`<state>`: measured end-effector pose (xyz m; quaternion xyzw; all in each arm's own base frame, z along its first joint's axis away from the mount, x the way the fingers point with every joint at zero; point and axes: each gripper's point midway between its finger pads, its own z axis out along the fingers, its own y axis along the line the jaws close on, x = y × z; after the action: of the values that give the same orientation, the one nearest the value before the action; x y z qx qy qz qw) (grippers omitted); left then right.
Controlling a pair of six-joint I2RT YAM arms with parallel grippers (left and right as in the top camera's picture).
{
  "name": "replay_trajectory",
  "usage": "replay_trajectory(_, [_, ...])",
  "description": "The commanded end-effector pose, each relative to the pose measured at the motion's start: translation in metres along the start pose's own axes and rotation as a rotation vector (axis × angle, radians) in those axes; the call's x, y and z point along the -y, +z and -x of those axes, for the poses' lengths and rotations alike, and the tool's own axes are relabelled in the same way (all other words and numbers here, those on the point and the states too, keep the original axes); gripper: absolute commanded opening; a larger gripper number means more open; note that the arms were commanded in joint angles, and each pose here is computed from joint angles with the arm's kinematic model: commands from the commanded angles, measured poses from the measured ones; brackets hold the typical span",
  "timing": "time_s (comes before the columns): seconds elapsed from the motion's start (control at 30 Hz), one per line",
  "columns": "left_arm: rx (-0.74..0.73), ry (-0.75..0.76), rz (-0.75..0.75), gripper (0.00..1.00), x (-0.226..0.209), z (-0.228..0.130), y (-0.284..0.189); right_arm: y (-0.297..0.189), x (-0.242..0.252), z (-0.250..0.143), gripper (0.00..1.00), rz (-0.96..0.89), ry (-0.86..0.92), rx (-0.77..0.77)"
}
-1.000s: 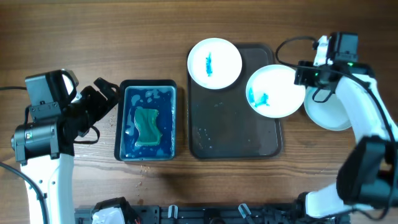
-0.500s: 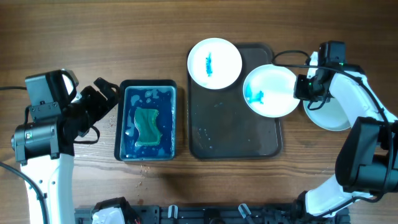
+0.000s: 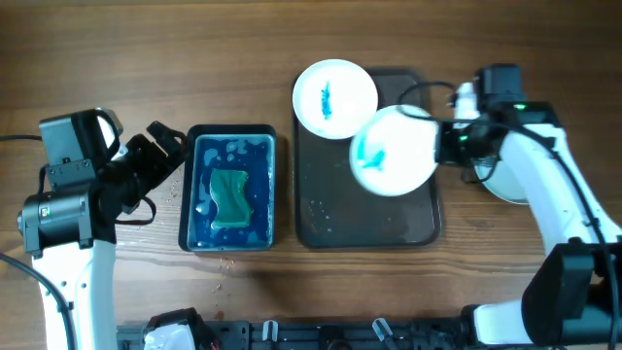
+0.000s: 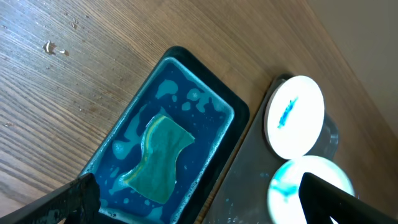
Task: Clean dirty plates on tray and stack at the side
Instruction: 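Grasp the right-side stained plate with the right gripper and pull it down, then dip and grasp the sponge in the basin with the left gripper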
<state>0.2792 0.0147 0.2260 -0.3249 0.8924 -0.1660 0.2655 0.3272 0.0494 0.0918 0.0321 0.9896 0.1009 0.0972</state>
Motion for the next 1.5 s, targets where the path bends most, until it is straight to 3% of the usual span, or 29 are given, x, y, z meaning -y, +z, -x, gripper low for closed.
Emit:
replay_trajectory(0.0, [0.010,0.005,-0.021,1.00,0.005,0.003,-0.005,0.023,-0.026,-0.036,0.04,0.009,0.071,-0.103])
replay_trajectory(0.1, [0.010,0.005,-0.021,1.00,0.005,0.003,-0.005,0.039,-0.016,-0.059,0.04,-0.101,0.197,-0.132])
replay_trajectory(0.23, [0.010,0.005,-0.021,1.00,0.005,0.003,-0.005,0.056,-0.012,-0.065,0.04,-0.117,0.218,-0.102])
replay_trajectory(0.43, [0.009,0.005,-0.022,1.00,0.005,0.003,-0.005,0.041,-0.043,-0.038,0.07,0.042,-0.071,-0.009])
replay_trajectory(0.6, [0.008,-0.006,-0.025,1.00,0.006,0.003,-0.005,-0.008,-0.063,-0.013,0.17,0.111,-0.132,0.154])
replay_trajectory(0.77, [-0.095,0.030,-0.109,1.00,0.019,-0.017,-0.002,-0.042,-0.068,-0.012,0.26,0.133,-0.149,0.244])
replay_trajectory(0.9, [-0.259,0.171,-0.055,0.99,0.013,-0.058,0.022,-0.046,-0.065,-0.024,0.27,0.126,-0.143,0.215])
replay_trajectory(1.0, [-0.379,0.229,0.042,0.86,-0.002,-0.093,0.048,-0.042,-0.063,-0.027,0.26,0.121,-0.135,0.193])
replay_trajectory(1.07, [-0.452,0.245,0.186,0.85,-0.025,-0.120,0.073,-0.039,-0.063,-0.027,0.27,0.119,-0.133,0.185])
replay_trajectory(1.13, [-0.470,0.271,0.252,0.85,-0.036,-0.131,0.092,-0.038,-0.062,-0.028,0.27,0.118,-0.128,0.181])
replay_trajectory(1.2, [-0.474,0.325,0.287,0.75,-0.040,-0.138,0.116,-0.038,-0.062,-0.028,0.26,0.119,-0.117,0.180])
replay_trajectory(1.27, [-0.421,0.351,0.362,0.73,-0.046,-0.132,0.133,-0.038,-0.062,-0.028,0.27,0.120,-0.107,0.179])
replay_trajectory(1.4, [-0.326,0.344,0.447,0.46,-0.053,-0.117,0.162,-0.038,-0.062,-0.029,0.26,0.119,-0.102,0.175])
replay_trajectory(1.47, [-0.329,0.344,0.449,0.40,-0.054,-0.118,0.177,-0.038,-0.061,-0.030,0.26,0.117,-0.101,0.169])
